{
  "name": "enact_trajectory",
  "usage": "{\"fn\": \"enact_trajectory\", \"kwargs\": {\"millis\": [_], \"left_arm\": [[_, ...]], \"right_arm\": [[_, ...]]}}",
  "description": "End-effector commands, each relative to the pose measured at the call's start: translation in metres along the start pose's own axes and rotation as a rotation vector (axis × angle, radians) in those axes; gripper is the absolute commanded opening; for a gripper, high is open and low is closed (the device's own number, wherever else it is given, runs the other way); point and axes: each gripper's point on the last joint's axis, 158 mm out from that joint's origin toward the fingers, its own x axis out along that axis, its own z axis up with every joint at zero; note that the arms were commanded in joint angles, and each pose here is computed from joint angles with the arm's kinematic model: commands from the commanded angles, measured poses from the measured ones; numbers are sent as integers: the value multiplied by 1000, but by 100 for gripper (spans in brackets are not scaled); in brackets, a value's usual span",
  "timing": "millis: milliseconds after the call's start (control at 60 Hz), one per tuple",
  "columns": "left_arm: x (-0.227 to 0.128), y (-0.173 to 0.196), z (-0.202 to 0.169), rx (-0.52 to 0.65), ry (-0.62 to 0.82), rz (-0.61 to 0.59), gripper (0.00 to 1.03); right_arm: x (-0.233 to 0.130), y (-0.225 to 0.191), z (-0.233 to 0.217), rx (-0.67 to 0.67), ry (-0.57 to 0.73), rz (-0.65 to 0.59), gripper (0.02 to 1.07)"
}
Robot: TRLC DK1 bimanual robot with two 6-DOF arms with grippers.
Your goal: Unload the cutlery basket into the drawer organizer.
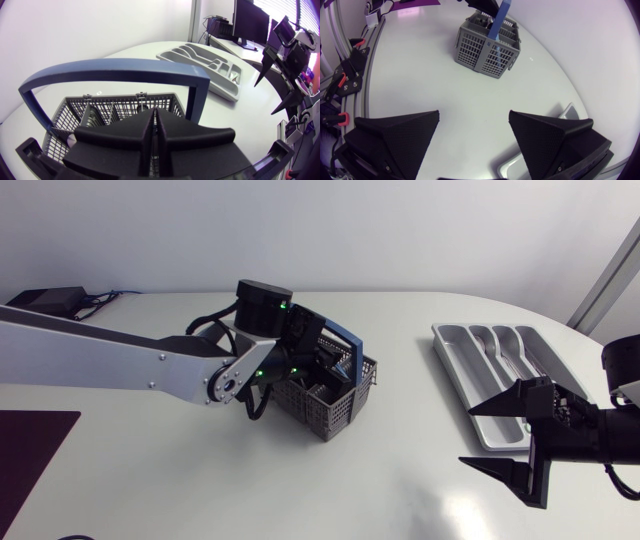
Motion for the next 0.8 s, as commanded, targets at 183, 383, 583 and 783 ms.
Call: {"fn": "enact_trajectory", "kwargs": {"millis": [183,383,583,783], "left_arm": [[-37,10,6,0,-43,42,4],[-74,13,27,15,-120,73,4],[-125,14,46,42,-178,105,4],[-185,26,75,41,-252,164,4]], "right_arm": [[3,12,2,20,0,16,102],[3,17,8,7,6,7,102],[0,20,26,7,-32,-13,102],[4,16,32,-93,0,-111,102]]}}
